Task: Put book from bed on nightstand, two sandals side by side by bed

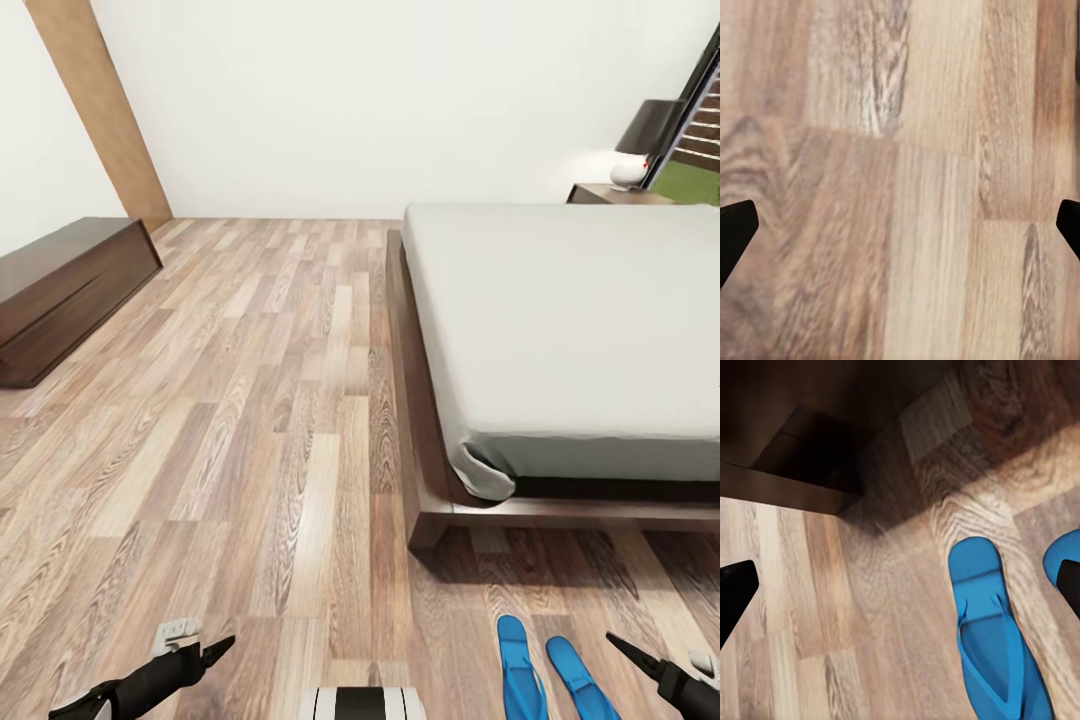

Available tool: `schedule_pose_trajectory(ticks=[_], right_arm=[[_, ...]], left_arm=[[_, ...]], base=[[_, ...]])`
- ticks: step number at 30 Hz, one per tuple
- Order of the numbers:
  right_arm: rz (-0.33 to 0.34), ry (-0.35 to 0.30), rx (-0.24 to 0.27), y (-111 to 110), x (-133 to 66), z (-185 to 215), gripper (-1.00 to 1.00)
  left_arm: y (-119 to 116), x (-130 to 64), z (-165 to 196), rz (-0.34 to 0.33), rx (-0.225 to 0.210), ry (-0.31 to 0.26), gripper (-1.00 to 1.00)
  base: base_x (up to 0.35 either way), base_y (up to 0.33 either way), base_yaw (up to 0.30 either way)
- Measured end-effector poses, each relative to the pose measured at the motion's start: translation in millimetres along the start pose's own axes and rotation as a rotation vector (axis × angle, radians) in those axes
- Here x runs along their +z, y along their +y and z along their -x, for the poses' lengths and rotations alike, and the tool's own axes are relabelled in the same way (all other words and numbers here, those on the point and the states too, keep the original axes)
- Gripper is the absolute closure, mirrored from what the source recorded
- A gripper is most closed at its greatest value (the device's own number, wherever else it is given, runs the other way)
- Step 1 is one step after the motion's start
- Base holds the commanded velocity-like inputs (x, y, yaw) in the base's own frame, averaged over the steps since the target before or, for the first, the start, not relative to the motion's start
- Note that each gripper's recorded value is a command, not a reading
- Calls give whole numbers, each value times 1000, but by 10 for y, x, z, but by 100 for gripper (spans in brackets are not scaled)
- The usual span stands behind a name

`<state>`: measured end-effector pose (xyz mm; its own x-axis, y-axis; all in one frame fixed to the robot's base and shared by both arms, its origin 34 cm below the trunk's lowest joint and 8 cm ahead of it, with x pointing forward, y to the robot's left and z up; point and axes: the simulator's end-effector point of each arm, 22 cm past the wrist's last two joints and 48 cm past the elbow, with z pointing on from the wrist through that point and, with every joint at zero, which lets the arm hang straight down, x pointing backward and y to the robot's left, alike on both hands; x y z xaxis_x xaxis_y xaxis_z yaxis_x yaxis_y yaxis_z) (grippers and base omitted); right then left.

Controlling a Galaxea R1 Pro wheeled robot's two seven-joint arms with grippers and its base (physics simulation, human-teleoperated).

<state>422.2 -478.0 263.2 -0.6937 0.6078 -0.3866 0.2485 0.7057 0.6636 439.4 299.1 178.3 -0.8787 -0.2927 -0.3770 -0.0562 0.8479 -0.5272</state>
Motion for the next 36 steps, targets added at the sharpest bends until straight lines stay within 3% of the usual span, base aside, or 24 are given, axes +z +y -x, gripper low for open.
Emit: schedule_pose_trajectory(ticks=[26,36], right_arm=[[64,-72,-40,325,-97,308,-100],[114,-90,-41,564,-6,282,-100]], left_arm=[[-249,-163,432,-31,48,-88,-100],[-349,-239,599,-44,66,-122,-100]], base=[[0,0,0],[0,0,0]])
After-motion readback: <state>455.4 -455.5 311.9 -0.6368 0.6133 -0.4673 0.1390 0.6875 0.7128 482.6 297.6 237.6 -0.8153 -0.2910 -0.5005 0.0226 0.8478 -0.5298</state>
